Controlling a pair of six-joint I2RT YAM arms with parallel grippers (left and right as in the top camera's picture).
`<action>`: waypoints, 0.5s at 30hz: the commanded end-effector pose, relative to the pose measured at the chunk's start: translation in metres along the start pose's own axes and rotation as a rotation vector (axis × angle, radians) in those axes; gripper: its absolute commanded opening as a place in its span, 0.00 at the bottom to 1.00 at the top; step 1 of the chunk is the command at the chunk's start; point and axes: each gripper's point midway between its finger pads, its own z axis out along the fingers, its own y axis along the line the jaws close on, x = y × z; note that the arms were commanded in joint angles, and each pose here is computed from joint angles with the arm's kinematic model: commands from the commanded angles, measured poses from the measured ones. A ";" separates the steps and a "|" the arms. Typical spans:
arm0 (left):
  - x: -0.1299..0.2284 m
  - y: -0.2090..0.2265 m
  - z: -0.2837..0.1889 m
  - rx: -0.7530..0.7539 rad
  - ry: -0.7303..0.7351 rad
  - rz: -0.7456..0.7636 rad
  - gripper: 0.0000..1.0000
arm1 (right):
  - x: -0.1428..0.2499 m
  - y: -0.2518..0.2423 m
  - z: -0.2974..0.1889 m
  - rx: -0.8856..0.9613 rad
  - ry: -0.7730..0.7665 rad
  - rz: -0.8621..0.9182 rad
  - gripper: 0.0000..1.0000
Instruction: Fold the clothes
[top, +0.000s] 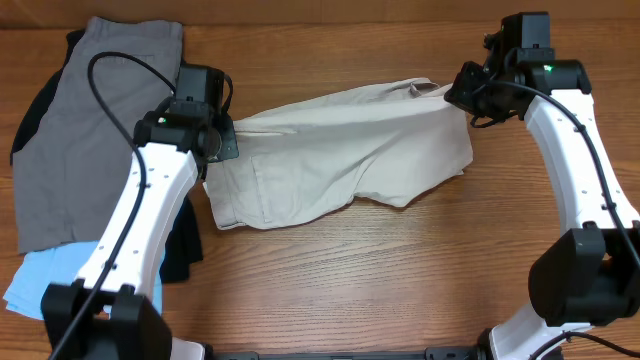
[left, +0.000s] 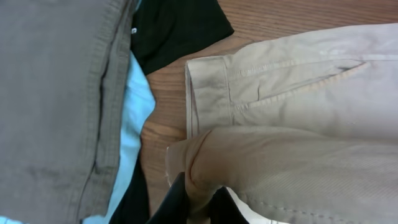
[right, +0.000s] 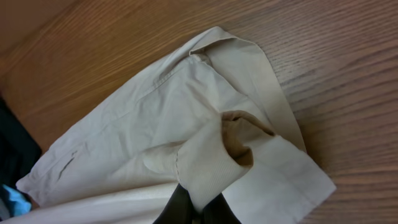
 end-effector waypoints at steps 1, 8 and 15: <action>-0.002 0.024 0.020 -0.111 0.014 -0.016 0.04 | -0.016 -0.014 0.008 0.085 -0.048 0.002 0.04; 0.005 0.016 0.060 -0.121 0.072 -0.001 0.04 | -0.012 -0.014 0.046 0.091 -0.012 -0.005 0.04; 0.000 0.008 0.089 -0.116 0.056 -0.006 0.18 | -0.007 -0.009 0.085 0.086 0.010 -0.010 0.04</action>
